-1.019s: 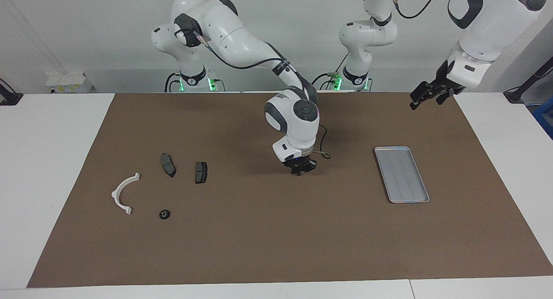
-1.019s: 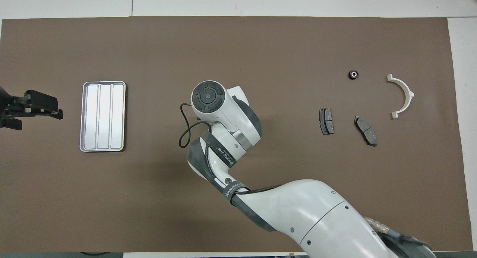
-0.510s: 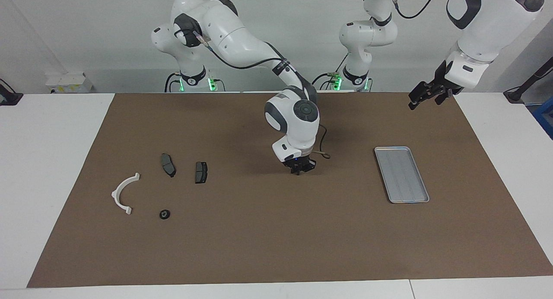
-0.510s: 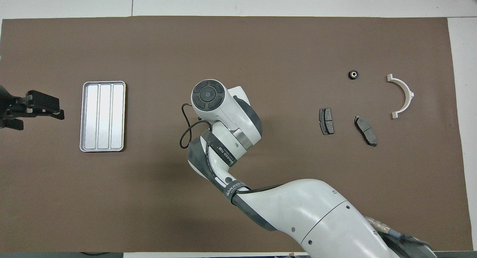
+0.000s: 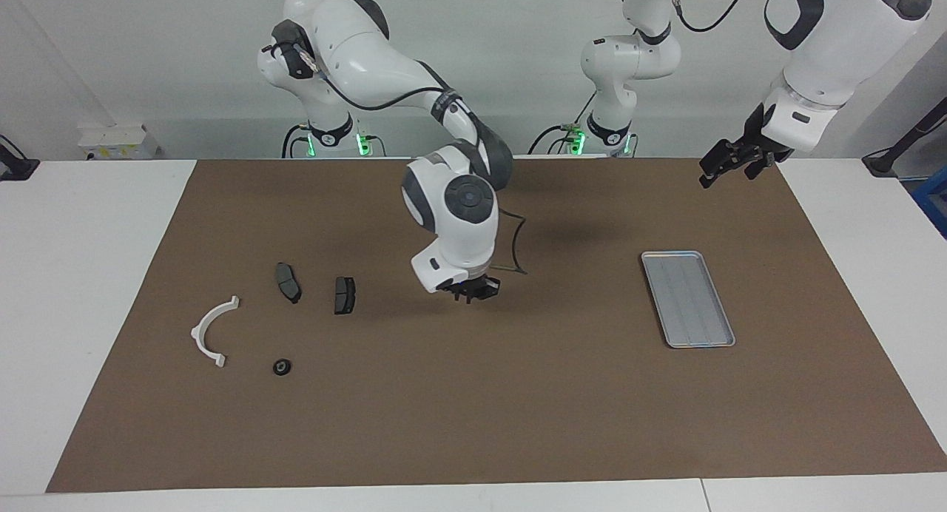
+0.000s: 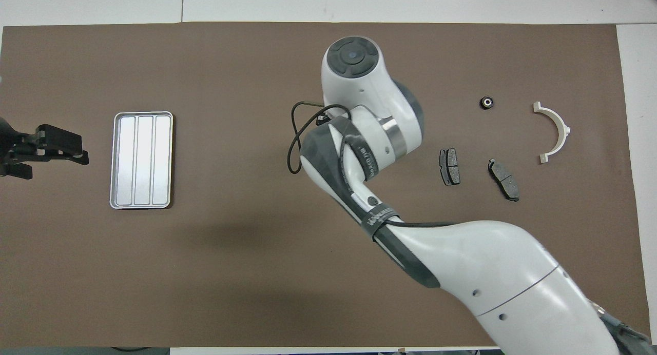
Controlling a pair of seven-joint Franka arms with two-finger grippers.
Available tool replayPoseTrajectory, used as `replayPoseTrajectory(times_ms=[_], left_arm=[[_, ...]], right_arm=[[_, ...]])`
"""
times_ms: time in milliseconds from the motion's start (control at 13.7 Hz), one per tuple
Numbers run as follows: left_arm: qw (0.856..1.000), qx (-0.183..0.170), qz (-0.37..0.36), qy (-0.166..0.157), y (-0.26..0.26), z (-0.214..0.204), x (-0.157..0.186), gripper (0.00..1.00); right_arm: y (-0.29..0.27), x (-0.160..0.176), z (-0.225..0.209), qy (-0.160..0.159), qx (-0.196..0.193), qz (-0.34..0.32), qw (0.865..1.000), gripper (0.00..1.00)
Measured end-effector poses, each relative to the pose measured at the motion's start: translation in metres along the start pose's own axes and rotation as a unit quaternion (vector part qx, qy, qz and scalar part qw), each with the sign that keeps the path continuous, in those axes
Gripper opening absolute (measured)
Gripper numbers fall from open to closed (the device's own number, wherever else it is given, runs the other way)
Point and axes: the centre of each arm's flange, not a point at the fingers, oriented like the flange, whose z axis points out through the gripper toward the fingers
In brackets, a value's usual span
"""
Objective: Place bearing gear from tray to pile
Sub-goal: 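Carry the bearing beside the first bearing with the right gripper and release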
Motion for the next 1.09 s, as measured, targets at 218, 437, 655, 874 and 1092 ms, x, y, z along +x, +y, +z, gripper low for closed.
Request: replayPoseTrajectory(times_ms=[218,437,655,874,1092], left_arm=[[1.0,0.0,0.0,0.0,0.0,0.0,0.0,1.0],[1.0,0.0,0.0,0.0,0.0,0.0,0.0,1.0],[1.0,0.0,0.0,0.0,0.0,0.0,0.0,1.0],[1.0,0.0,0.0,0.0,0.0,0.0,0.0,1.0],[1.0,0.0,0.0,0.0,0.0,0.0,0.0,1.0]], right_arm=[[0.089,0.058,-0.017,0.006,0.009,-0.08,0.997,0.21],[0.145,0.096,-0.004,0.034,0.015,-0.139,0.99,0.21],[0.174,0.114,0.039,0.061,0.014,-0.172,0.983,0.21],[0.2,0.121,0.088,0.086,0.006,-0.193,0.977,0.21],[0.205,0.117,0.094,0.105,0.008,-0.196,0.975,0.21]])
